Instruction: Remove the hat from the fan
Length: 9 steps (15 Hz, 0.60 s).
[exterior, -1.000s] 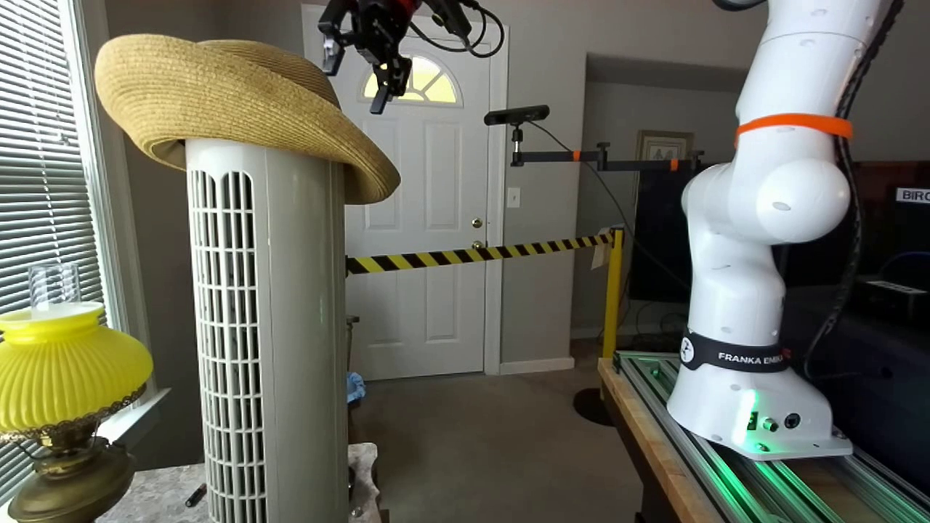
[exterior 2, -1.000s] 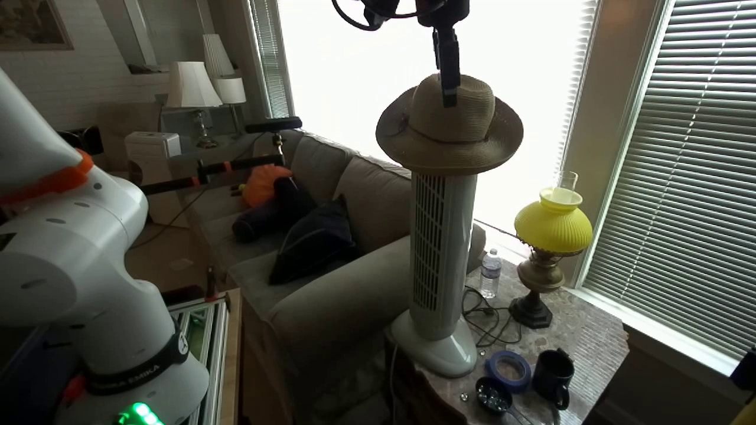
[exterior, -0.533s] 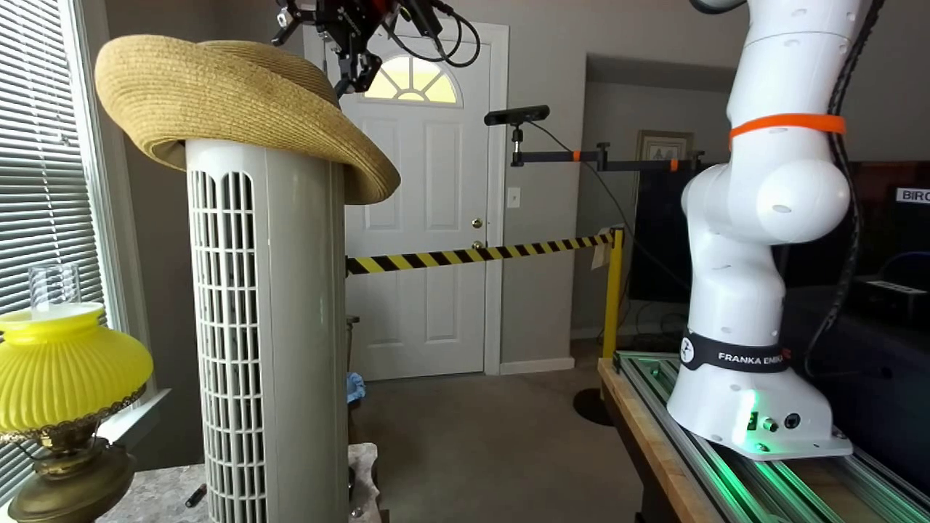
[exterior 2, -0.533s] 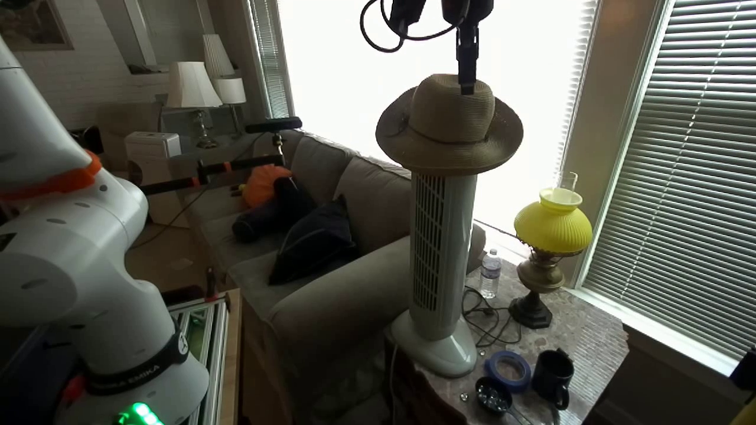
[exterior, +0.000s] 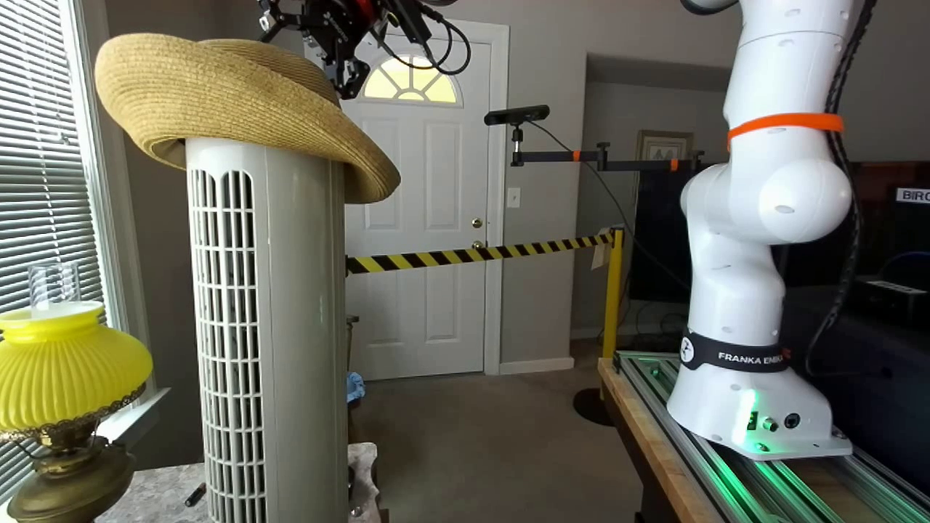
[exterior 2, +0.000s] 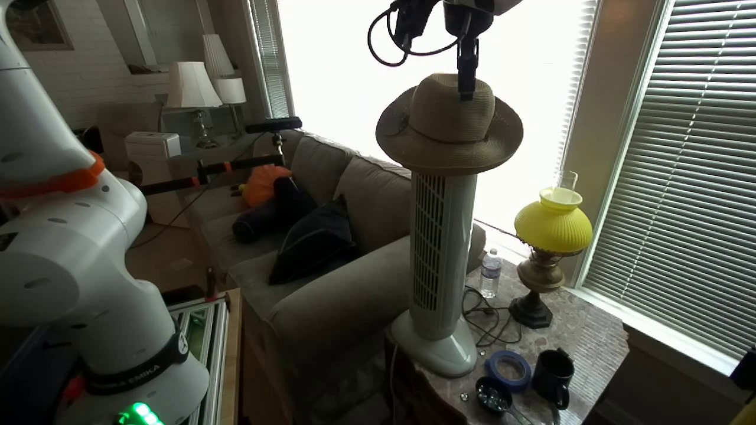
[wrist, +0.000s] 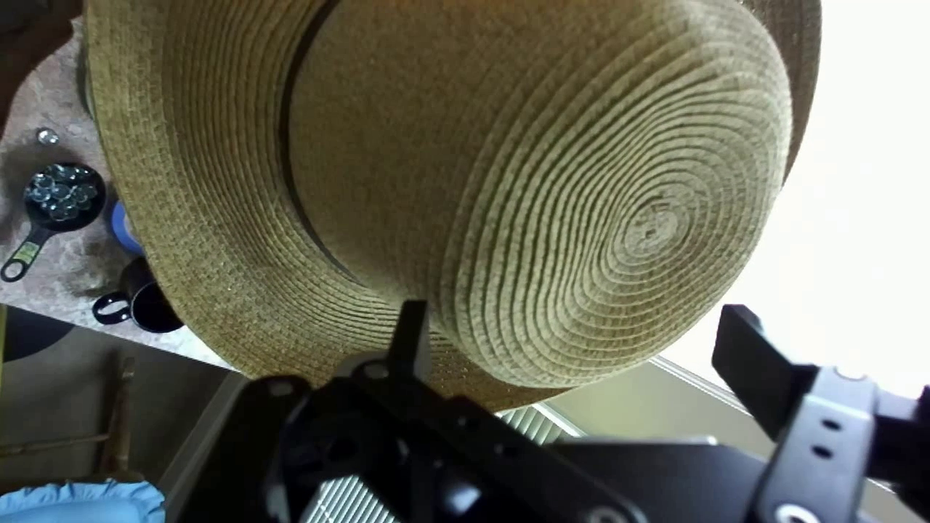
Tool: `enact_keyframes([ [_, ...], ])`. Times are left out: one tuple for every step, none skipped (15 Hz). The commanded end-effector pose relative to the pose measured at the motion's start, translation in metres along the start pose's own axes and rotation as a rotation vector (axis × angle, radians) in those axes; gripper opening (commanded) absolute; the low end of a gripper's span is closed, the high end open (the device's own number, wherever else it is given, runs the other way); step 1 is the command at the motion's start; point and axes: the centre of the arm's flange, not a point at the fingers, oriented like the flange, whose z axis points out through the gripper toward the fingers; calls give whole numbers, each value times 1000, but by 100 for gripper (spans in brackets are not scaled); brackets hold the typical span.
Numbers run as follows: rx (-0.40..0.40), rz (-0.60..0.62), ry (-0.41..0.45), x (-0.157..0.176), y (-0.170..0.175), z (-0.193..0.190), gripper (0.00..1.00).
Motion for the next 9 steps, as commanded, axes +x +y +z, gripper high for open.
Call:
enact_keyframes([
  [-34, 10, -2, 0, 1, 3, 100],
  [-36, 9, -5, 0, 3, 1, 100],
  [-38, 8, -7, 1, 5, 1, 98],
  [-42, 13, -9, 1, 6, 3, 74],
  [-44, 12, -16, 1, 7, 3, 73],
  [-45, 12, -20, 1, 8, 5, 70],
  [-48, 13, -22, 1, 9, 7, 63],
  [-47, 13, -30, 1, 10, 9, 53],
  [-47, 14, -37, 0, 11, 10, 46],
])
